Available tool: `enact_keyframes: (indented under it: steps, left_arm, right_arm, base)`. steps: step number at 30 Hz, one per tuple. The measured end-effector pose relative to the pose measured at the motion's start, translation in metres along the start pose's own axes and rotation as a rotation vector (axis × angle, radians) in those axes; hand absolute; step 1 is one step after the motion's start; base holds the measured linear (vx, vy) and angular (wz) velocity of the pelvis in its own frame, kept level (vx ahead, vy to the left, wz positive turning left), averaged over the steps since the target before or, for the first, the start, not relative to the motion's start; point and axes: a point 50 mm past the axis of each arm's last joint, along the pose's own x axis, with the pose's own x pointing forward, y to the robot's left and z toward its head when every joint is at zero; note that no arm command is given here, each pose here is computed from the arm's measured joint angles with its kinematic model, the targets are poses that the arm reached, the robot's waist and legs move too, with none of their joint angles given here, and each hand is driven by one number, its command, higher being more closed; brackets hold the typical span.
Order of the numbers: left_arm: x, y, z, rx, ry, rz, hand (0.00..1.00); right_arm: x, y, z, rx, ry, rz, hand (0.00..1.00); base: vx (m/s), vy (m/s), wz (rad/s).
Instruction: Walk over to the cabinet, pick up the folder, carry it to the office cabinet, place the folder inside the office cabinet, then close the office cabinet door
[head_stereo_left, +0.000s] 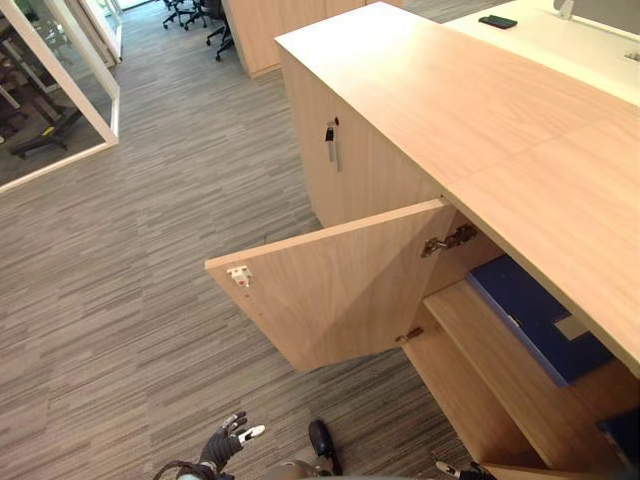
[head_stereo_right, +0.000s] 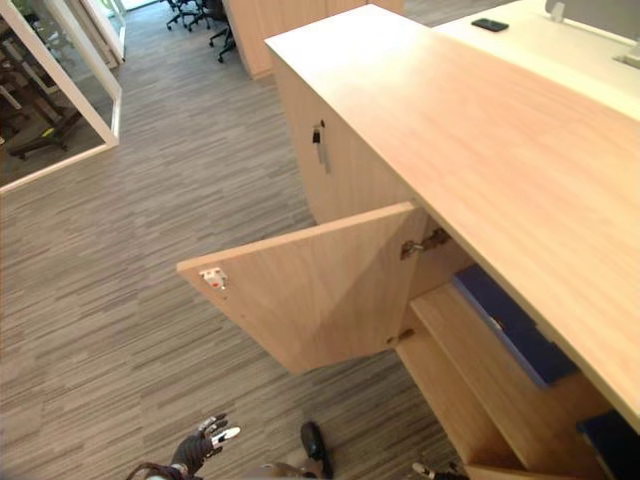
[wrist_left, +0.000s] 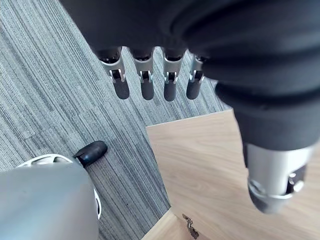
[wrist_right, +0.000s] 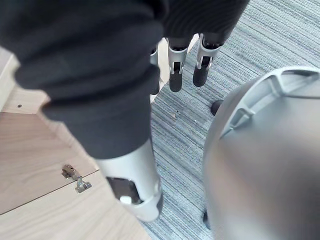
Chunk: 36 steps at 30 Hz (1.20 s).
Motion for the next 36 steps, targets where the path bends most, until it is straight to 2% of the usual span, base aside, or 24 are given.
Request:
enact_keyframes:
  steps: [4, 7, 9, 11, 13, 14, 17, 22, 25, 26, 28, 29, 33, 36]
  left_arm:
    - [0.002, 0.013, 0.006, 0.044, 0.005, 0.056, 0.00]
    - [0.007, 0.044, 0.016, 0.049, 0.029, 0.200, 0.00]
    - [0.005, 0.082, 0.025, 0.028, 0.052, 0.342, 0.00]
    - [-0.013, 0.143, 0.036, -0.026, 0.081, 0.566, 0.00]
    - [-0.028, 0.179, 0.054, -0.038, 0.074, 0.691, 0.00]
    - [-0.034, 0.195, 0.069, -0.054, 0.047, 0.747, 0.00]
    - [-0.045, 0.219, 0.101, -0.085, -0.020, 0.818, 0.00]
    - [-0.041, 0.223, 0.142, -0.075, -0.111, 0.817, 0.00]
    - [-0.032, 0.214, 0.159, 0.054, -0.104, 0.786, 0.00]
    - [-0.027, 0.208, 0.164, 0.135, -0.095, 0.772, 0.00]
    - [-0.013, 0.190, 0.176, 0.290, -0.112, 0.726, 0.00]
    - [-0.002, 0.171, 0.184, 0.387, -0.141, 0.677, 0.00]
    - [0.010, 0.137, 0.185, 0.519, -0.213, 0.624, 0.00]
    - [0.023, 0.105, 0.163, 0.630, -0.196, 0.518, 0.00]
  right_arm:
    - [0.000, 0.001, 0.001, 0.004, -0.004, 0.002, 0.00]
    - [0.000, 0.003, 0.001, 0.007, -0.005, 0.009, 0.00]
    - [0.000, 0.007, -0.001, 0.012, 0.002, 0.026, 0.00]
    - [-0.001, 0.013, -0.005, 0.011, 0.017, 0.050, 0.00]
    - [-0.001, 0.012, -0.009, 0.012, 0.029, 0.051, 0.00]
    - [-0.002, 0.011, -0.011, 0.014, 0.034, 0.054, 0.00]
    - [-0.002, 0.011, -0.013, 0.022, 0.038, 0.063, 0.00]
    - [-0.005, 0.009, -0.028, 0.027, 0.084, 0.073, 0.00]
    - [-0.008, 0.006, -0.043, 0.013, 0.128, 0.071, 0.00]
    - [-0.009, 0.005, -0.047, 0.000, 0.137, 0.073, 0.00]
    - [-0.010, 0.004, -0.051, 0.002, 0.148, 0.068, 0.00]
    - [-0.010, 0.003, -0.053, 0.002, 0.153, 0.063, 0.00]
    - [-0.013, -0.001, -0.060, 0.034, 0.165, 0.037, 0.00]
    - [-0.014, -0.003, -0.064, 0.068, 0.178, 0.019, 0.00]
  base:
    - [-0.03, -0.002, -0.17]
    - [-0.03, -0.005, -0.30]
    - [-0.02, -0.013, -0.36]
    - [-0.02, -0.043, -0.41]
    - [-0.02, -0.042, -0.35]
    - [-0.02, -0.031, -0.32]
    - [-0.02, -0.013, -0.35]
    - [-0.05, 0.002, -0.26]
    - [-0.05, -0.011, -0.24]
    - [-0.04, -0.019, -0.12]
    - [-0.04, -0.019, -0.07]
    - [-0.04, -0.018, -0.02]
    - [-0.02, -0.011, 0.05]
    - [-0.02, -0.002, 0.17]
